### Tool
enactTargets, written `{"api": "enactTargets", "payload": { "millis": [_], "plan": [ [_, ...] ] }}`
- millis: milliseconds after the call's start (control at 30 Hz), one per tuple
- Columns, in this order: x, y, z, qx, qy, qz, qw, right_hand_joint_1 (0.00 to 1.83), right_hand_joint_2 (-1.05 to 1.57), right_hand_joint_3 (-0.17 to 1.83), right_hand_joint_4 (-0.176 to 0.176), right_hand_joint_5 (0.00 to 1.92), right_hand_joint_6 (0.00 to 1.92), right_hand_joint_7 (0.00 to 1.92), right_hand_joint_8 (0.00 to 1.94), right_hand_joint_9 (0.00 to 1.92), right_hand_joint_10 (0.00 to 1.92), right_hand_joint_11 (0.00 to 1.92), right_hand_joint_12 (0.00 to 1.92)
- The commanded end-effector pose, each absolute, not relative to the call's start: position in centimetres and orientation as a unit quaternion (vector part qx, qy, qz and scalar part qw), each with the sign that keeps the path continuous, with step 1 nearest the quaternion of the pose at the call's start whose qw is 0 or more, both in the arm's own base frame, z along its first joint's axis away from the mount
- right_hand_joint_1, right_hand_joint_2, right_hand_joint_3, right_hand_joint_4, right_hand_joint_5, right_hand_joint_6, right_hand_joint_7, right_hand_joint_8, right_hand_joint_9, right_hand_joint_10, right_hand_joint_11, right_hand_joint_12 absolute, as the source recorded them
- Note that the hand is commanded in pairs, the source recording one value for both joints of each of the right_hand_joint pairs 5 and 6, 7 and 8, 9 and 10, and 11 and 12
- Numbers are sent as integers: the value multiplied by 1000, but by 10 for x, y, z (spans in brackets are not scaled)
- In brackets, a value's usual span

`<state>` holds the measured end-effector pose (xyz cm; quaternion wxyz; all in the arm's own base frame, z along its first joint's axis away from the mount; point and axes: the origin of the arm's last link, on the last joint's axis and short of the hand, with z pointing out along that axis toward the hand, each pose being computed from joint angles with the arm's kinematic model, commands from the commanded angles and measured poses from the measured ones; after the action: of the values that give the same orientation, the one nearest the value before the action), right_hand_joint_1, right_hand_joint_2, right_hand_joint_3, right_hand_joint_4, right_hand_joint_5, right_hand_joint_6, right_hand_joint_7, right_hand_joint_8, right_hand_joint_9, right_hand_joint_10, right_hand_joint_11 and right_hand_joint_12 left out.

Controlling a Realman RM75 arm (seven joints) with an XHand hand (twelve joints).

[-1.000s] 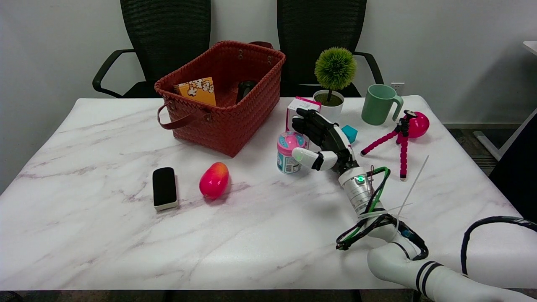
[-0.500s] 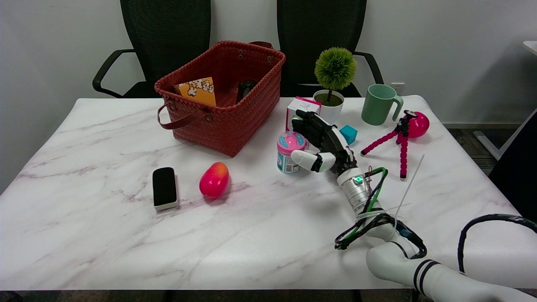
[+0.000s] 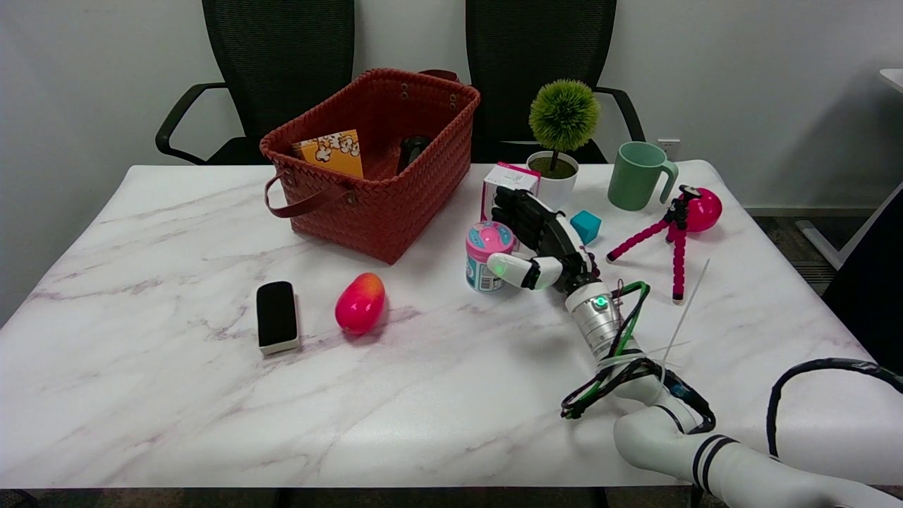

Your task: Pick up the pink gum jar.

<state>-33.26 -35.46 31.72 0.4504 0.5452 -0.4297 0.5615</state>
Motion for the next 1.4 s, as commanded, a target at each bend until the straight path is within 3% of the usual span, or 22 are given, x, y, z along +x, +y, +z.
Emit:
{"api": "enactTargets", "payload": {
  "millis": [33,1400],
  "plan": [
    [-337,-355,316,541,-434,559,455,1079,-102,879,0,404,404,364,364,411,411,407,407],
    [-347,-355,303,535,-458,541,460,1103,-86,806,0,422,422,396,396,431,431,409,409]
  ]
}}
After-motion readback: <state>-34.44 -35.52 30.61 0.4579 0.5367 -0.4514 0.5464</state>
